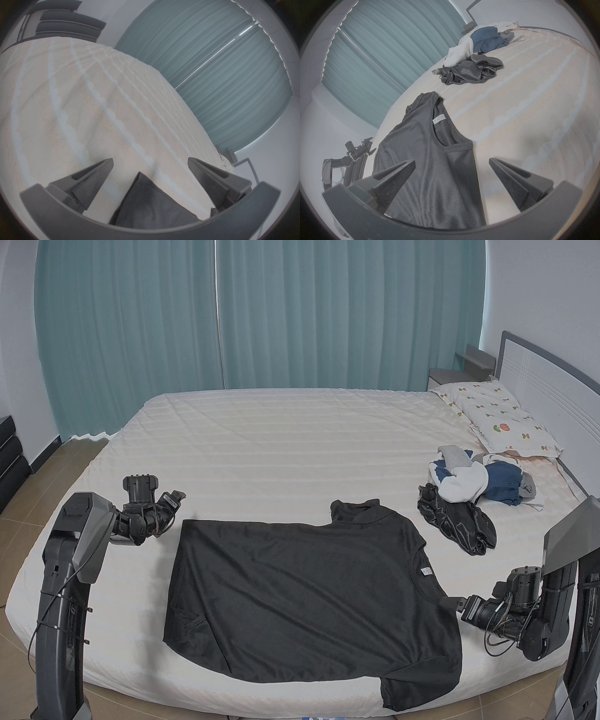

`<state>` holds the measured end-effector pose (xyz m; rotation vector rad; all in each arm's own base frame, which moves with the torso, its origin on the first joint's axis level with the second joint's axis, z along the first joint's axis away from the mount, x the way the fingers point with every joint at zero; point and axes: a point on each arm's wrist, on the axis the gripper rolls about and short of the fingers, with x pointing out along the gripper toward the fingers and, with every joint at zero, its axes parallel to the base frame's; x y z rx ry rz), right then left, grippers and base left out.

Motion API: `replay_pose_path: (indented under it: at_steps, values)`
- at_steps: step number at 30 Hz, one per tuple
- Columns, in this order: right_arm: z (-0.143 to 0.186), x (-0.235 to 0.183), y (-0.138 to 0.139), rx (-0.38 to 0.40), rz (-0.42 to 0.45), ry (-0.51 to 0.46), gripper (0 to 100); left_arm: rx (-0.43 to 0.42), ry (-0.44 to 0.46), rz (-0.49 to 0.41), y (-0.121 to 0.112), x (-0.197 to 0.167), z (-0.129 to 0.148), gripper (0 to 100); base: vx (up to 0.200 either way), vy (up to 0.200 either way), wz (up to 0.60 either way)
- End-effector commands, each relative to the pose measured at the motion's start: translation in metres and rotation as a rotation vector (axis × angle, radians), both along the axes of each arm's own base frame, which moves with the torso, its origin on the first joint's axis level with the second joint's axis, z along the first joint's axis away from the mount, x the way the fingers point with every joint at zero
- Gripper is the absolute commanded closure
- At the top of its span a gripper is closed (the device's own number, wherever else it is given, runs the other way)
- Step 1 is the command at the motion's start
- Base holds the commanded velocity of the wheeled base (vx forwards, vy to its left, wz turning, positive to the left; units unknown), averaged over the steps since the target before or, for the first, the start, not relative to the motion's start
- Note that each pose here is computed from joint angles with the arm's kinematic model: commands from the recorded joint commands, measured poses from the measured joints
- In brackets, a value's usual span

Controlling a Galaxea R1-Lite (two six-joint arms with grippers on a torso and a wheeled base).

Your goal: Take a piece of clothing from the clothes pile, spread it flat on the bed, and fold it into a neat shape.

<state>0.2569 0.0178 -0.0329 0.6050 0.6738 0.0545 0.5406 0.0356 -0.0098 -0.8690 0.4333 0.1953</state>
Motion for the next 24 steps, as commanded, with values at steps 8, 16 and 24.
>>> replay_pose_path:
  at_steps: [8,16,24]
  values:
    - [0.007,-0.003,0.005,0.034,-0.002,-0.013,0,-0.143,0.006,-0.059,-0.005,-0.085,0.073,0,0.0,0.0,0.0]
    - [0.008,-0.006,0.009,0.035,0.015,-0.01,0,-0.19,0.114,-0.14,-0.017,-0.163,0.07,0,-0.125,0.0,0.0]
    - [0.009,-0.01,0.013,0.033,0.031,0.001,0,-0.081,0.211,-0.262,-0.045,-0.201,0.044,0,-0.025,0.0,0.0]
